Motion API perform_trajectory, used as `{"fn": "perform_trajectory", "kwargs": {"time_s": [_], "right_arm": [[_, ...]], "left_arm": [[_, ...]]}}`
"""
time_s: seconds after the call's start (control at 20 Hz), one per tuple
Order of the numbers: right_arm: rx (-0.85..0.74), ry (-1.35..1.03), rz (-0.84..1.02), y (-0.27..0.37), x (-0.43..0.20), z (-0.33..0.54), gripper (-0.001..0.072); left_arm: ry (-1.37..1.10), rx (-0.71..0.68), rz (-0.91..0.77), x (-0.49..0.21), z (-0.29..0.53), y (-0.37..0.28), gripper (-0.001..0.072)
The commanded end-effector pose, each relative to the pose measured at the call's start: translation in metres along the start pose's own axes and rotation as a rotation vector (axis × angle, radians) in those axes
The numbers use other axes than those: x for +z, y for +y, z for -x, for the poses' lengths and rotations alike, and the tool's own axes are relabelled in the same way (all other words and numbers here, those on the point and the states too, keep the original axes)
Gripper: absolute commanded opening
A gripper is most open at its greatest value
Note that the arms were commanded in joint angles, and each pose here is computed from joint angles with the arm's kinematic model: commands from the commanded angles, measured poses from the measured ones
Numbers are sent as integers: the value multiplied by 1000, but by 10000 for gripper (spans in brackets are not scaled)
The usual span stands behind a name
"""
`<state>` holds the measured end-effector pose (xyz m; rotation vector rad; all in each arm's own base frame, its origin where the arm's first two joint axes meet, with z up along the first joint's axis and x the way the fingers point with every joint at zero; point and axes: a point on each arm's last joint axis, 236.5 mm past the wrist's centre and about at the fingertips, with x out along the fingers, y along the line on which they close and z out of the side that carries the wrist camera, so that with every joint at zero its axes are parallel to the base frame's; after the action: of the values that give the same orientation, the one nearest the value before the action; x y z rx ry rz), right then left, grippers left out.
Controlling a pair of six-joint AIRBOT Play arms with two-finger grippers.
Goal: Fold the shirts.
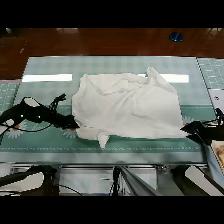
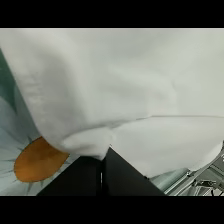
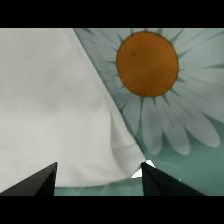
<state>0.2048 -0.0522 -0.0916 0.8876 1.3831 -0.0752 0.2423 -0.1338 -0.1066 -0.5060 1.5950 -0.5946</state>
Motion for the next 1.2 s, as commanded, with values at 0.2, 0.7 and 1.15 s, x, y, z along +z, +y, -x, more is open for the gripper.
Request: {"fn": "perform_trajectory", "kwargs": {"time_s": [0.2,0.7,1.15], "right_arm": [[183,0,-64,27,15,-18,19],[903,-900,433,304,73,313,17],[898,-1290,836,434,-103,527,17]], "left_arm": [[-15,-51,-28,7,7,-16,20],[-986,-149,-607,85,363,-248,18],[-1527,174,-930,-109,511,-423,18]]}}
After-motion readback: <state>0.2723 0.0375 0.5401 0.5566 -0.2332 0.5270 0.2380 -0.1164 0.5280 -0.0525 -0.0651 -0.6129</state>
